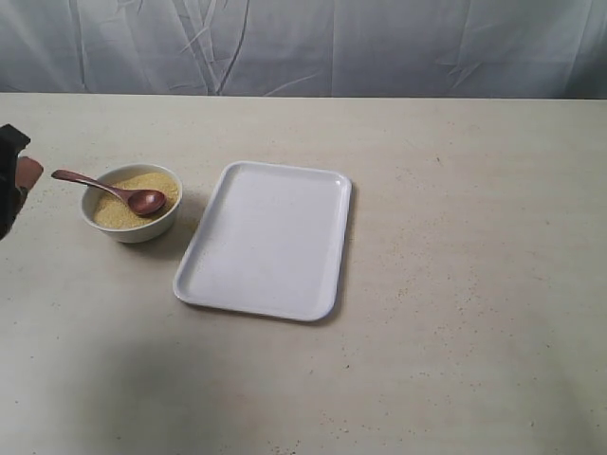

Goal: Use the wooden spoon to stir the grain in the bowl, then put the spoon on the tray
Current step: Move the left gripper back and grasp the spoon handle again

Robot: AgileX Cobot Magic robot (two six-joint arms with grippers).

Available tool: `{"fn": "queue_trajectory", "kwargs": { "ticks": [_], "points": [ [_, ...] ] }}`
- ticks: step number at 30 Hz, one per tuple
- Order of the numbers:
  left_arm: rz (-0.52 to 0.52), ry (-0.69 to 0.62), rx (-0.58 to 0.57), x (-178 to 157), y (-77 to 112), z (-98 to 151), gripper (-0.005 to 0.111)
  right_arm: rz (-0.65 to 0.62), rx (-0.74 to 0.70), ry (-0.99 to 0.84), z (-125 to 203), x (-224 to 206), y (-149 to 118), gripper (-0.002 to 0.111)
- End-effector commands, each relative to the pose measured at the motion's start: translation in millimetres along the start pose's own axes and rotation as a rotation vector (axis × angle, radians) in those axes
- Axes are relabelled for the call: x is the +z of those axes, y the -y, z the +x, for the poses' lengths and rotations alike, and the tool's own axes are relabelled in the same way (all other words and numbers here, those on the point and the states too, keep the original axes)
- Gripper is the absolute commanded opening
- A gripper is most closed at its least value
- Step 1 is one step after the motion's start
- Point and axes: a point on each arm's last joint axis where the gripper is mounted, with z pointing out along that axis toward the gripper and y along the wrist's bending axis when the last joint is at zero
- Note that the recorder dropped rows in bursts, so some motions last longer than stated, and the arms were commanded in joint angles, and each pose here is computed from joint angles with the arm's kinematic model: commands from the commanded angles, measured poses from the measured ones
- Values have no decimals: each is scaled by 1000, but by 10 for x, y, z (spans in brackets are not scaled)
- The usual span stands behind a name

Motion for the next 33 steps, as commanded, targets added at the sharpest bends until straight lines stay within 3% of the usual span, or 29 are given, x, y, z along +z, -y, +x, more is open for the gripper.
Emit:
{"fn": "queue_trajectory", "kwargs": {
  "ticks": [1,8,13,14,16,22,26,33],
  "points": [
    [-66,-91,-187,253,-85,22,0,-4,-1,12,-4,-2,-2,0],
    [-40,-174,-279,629,-223,-202,7,-4,-1,12,-4,-2,-2,0],
    [8,-196,-321,726,-459,-356,34,-4,-1,12,-4,-2,-2,0],
    [2,-195,-340,751,-585,-385,44,-4,-1,12,-4,-2,-2,0],
    [-15,-207,-365,799,-760,-377,52,-4,-1,12,-4,-2,-2,0],
    [121,-273,-383,1159,-977,-332,54,-4,-1,12,-4,-2,-2,0],
    [113,-294,-368,1389,-1115,-329,56,-4,-1,12,-4,-2,-2,0],
    [211,-279,-340,1577,-1128,-388,55,-4,-1,12,-4,-2,-2,0]
  ]
}}
